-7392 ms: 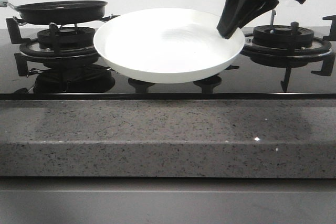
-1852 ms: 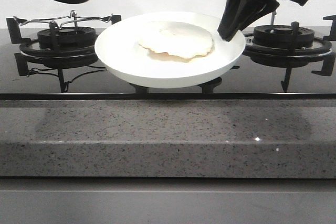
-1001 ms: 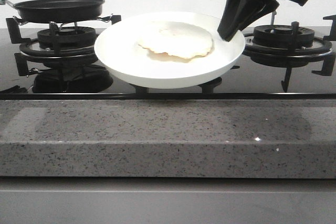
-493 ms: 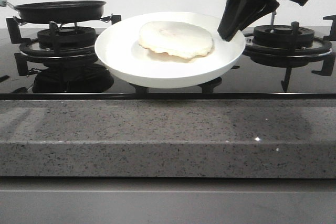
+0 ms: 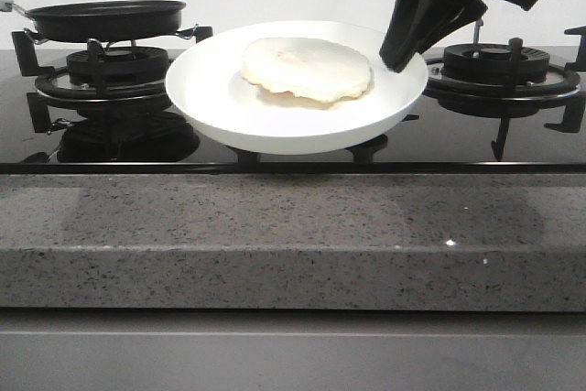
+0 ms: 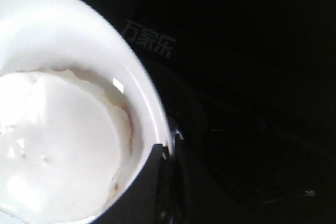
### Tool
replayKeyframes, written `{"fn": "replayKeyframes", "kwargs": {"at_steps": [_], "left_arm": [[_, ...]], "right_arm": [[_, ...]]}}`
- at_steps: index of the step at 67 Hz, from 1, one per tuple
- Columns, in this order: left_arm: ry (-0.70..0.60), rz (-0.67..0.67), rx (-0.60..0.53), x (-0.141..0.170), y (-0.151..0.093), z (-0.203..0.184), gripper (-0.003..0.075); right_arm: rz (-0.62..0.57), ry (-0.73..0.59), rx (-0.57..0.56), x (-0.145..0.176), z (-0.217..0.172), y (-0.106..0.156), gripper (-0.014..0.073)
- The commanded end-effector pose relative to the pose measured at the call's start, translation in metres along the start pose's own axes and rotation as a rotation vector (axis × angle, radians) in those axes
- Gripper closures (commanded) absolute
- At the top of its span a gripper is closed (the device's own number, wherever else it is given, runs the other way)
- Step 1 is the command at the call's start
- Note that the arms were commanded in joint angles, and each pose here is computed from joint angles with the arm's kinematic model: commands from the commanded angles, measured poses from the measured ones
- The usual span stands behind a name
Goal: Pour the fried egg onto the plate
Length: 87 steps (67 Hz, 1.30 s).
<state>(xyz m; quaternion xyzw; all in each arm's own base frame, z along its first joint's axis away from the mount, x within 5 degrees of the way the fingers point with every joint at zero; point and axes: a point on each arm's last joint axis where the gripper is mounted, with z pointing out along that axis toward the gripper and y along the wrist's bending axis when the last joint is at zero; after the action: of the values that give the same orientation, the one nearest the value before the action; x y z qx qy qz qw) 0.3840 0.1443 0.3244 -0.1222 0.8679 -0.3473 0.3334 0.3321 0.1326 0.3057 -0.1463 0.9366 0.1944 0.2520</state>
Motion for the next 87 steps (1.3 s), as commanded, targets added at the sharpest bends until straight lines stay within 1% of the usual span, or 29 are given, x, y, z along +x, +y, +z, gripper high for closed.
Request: {"fn": "replayKeyframes", "kwargs": {"at_steps": [1,7,12,15,16,22,26,31,34,39,44,49,58,74,79,87], "left_arm": [[-0.055,0.125,0.000,-0.002,-0.058,-0.032,0.0145],[-0.049,0.217,-0.022,0.007,-0.090,-0.040,0.0145],[-0.018,0.298,-0.052,0.019,-0.119,-0.041,0.0148],[0.004,0.351,-0.082,0.029,-0.139,-0.042,0.0156],[0.012,0.366,-0.101,0.031,-0.141,-0.042,0.0158],[0.043,0.475,-0.204,0.054,-0.176,-0.047,0.0176],[0.034,0.532,-0.268,0.068,-0.190,-0.051,0.0190],[0.009,0.583,-0.304,0.088,-0.206,-0.059,0.0197],[-0.016,0.614,-0.300,0.102,-0.217,-0.065,0.0197],[-0.041,0.668,-0.280,0.124,-0.225,-0.073,0.0197],[-0.047,0.701,-0.253,0.146,-0.228,-0.080,0.0197],[-0.031,0.717,-0.233,0.166,-0.226,-0.087,0.0197],[-0.009,0.726,-0.249,0.197,-0.209,-0.098,0.0198],[-0.013,0.739,-0.327,0.236,-0.180,-0.116,0.0198],[-0.010,0.741,-0.332,0.248,-0.171,-0.120,0.0198],[-0.005,0.739,-0.333,0.260,-0.164,-0.121,0.0198]], "right_arm": [[-0.009,-0.115,-0.024,-0.012,-0.024,0.010,0.0662],[-0.009,-0.115,-0.024,-0.012,-0.024,0.010,0.0662],[-0.009,-0.115,-0.024,-0.012,-0.024,0.010,0.0662],[-0.009,-0.115,-0.024,-0.012,-0.024,0.010,0.0662],[-0.009,-0.115,-0.024,-0.012,-0.024,0.010,0.0662],[-0.009,-0.115,-0.024,-0.012,-0.024,0.010,0.0662],[-0.009,-0.115,-0.024,-0.012,-0.024,0.010,0.0662],[-0.009,-0.115,-0.024,-0.012,-0.024,0.010,0.0662],[-0.009,-0.115,-0.024,-0.012,-0.024,0.010,0.0662],[-0.009,-0.115,-0.024,-0.012,-0.024,0.010,0.0662],[-0.009,-0.115,-0.024,-0.012,-0.024,0.010,0.0662],[-0.009,-0.115,-0.024,-0.012,-0.024,0.010,0.0662],[-0.009,-0.115,-0.024,-0.012,-0.024,0.010,0.0662],[-0.009,-0.115,-0.024,-0.012,-0.024,0.010,0.0662],[-0.009,-0.115,-0.024,-0.012,-0.024,0.010,0.0662],[-0.009,-0.115,-0.024,-0.012,-0.024,0.010,0.0662]]}}
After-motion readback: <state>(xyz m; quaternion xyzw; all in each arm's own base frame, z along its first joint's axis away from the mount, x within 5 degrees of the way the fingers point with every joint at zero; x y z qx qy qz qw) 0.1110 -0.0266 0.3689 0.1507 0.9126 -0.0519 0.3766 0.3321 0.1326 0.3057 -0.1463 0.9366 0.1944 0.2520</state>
